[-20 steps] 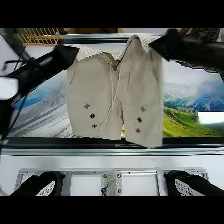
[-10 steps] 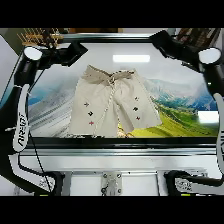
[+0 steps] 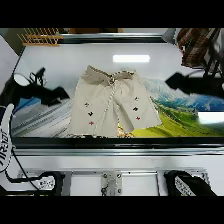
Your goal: Fold the clothes and pants, and hang the long-sleeved shirts on hangers.
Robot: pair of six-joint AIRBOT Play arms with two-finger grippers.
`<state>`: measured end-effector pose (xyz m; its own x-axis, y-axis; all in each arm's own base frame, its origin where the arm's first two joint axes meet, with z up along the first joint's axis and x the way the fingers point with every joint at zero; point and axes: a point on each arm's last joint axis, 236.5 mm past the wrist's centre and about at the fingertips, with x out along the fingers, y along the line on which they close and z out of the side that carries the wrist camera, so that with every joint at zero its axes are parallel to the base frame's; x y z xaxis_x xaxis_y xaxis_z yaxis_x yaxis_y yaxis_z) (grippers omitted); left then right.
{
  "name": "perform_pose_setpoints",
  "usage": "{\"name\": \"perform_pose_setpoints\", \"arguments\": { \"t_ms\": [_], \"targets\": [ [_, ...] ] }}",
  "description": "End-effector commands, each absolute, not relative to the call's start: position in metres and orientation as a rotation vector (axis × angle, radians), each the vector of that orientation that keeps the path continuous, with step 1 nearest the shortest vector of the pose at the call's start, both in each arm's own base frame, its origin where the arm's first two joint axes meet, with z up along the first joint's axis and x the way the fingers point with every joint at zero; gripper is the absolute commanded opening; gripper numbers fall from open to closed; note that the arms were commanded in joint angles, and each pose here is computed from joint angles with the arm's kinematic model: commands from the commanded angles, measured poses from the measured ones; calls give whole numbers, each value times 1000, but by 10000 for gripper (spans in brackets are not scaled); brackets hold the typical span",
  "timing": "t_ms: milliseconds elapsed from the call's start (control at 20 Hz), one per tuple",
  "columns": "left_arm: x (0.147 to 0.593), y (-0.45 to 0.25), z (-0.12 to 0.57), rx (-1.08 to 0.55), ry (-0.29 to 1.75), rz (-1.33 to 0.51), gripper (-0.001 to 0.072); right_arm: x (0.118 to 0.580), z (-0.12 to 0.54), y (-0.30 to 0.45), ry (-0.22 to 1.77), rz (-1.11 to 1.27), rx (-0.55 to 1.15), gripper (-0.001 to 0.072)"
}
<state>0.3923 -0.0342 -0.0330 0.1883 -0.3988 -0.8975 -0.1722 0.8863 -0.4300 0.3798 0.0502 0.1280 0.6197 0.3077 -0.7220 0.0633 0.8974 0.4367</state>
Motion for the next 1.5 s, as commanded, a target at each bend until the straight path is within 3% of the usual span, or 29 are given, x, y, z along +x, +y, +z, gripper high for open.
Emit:
{"name": "perform_pose_setpoints", "arguments": {
  "t_ms": [0, 250, 550, 900, 950, 1000, 1050, 1250, 1300, 1350, 1400, 1450],
  "targets": [
    [310, -34, -99, -536, 1569, -96, 605, 302, 33, 40, 1148, -49, 577, 510],
    [284, -53, -123, -616, 1602, -121, 605, 257, -44, 63, 1295, -108, 782, 510],
    [297, -73, -122, -601, 1550, -161, 604, 260, -72, 77, 1247, -140, 964, 510],
    [286, -108, -122, -521, 1592, -240, 600, 285, -99, 118, 1220, -124, 1008, 511],
    [283, -111, -122, -516, 1603, -249, 575, 290, -103, 123, 1205, -128, 1021, 511],
    [280, -112, -121, -515, 1616, -257, 269, 294, -107, 128, 1195, -127, 1026, 510],
    [278, -113, -121, -516, 1624, -261, 56, 297, -110, 133, 1191, -122, 1035, 511],
    [267, -116, -116, -519, 1663, -284, 20, 305, -114, 145, 1185, -62, 1021, 507],
    [263, -119, -110, -511, 1670, -301, 20, 307, -112, 146, 1180, -40, 996, 381],
    [259, -123, -101, -494, 1669, -327, 19, 313, -106, 147, 1164, -3, 959, 138],
    [255, -131, -91, -471, 1663, -361, 19, 325, -95, 146, 1132, 47, 911, 8],
    [247, -140, -78, -436, 1657, -406, 19, 341, -79, 142, 1095, 94, 874, 5]
  ]
}}
